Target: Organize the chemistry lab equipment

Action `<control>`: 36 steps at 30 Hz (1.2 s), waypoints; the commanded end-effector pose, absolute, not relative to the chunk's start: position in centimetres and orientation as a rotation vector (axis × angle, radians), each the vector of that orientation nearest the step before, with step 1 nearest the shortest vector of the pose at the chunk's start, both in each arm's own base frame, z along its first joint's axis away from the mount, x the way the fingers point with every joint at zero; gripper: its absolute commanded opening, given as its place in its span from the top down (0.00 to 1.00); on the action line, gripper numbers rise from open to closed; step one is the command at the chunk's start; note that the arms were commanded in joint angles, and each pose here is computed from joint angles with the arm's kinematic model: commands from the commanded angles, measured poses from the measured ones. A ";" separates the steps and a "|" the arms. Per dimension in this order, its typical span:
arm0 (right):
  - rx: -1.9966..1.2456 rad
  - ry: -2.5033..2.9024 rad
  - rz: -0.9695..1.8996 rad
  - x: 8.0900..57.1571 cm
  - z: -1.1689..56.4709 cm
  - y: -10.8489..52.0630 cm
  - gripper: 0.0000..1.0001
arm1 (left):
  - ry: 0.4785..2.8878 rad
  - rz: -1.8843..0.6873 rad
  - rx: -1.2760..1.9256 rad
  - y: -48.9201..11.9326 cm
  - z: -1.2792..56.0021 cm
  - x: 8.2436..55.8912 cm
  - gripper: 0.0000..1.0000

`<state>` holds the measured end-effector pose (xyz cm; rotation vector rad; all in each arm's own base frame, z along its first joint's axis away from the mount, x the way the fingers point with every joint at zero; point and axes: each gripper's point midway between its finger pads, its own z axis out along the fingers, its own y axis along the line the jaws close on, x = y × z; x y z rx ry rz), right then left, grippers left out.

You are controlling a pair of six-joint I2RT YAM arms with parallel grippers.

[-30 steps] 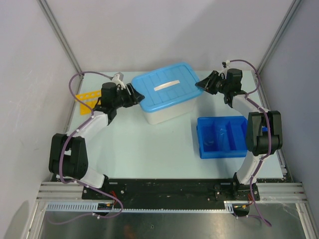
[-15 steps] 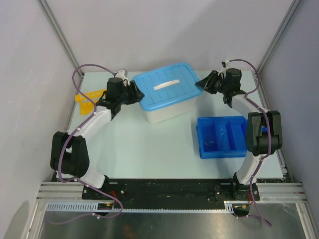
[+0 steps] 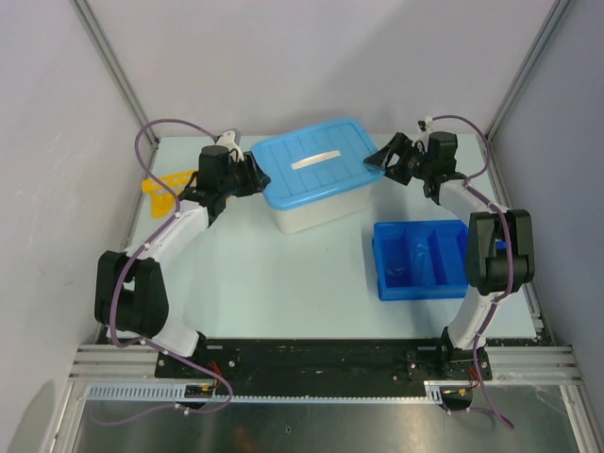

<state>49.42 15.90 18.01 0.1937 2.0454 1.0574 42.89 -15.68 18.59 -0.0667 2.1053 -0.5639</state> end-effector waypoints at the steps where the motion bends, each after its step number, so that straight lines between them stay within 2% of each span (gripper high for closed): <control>1: 0.160 1.951 1.104 49.7 21.0 14.8 0.07 | 2.210 -0.534 0.018 -14.6 15.6 40.8 0.49; 5: 0.169 1.933 1.124 50.3 20.8 14.7 0.01 | 2.216 -0.533 0.017 -14.3 15.3 40.8 0.49; 21: 0.125 1.881 1.293 53.0 18.9 15.8 0.02 | 2.215 -0.557 0.043 -14.7 15.4 40.7 0.48; 29: 0.087 1.858 1.395 52.6 19.3 17.1 0.13 | 2.233 -0.554 0.035 -14.7 14.6 40.8 0.49; 36: 0.053 1.860 1.326 52.4 20.4 16.9 0.29 | 2.233 -0.560 0.036 -14.8 14.6 41.0 0.49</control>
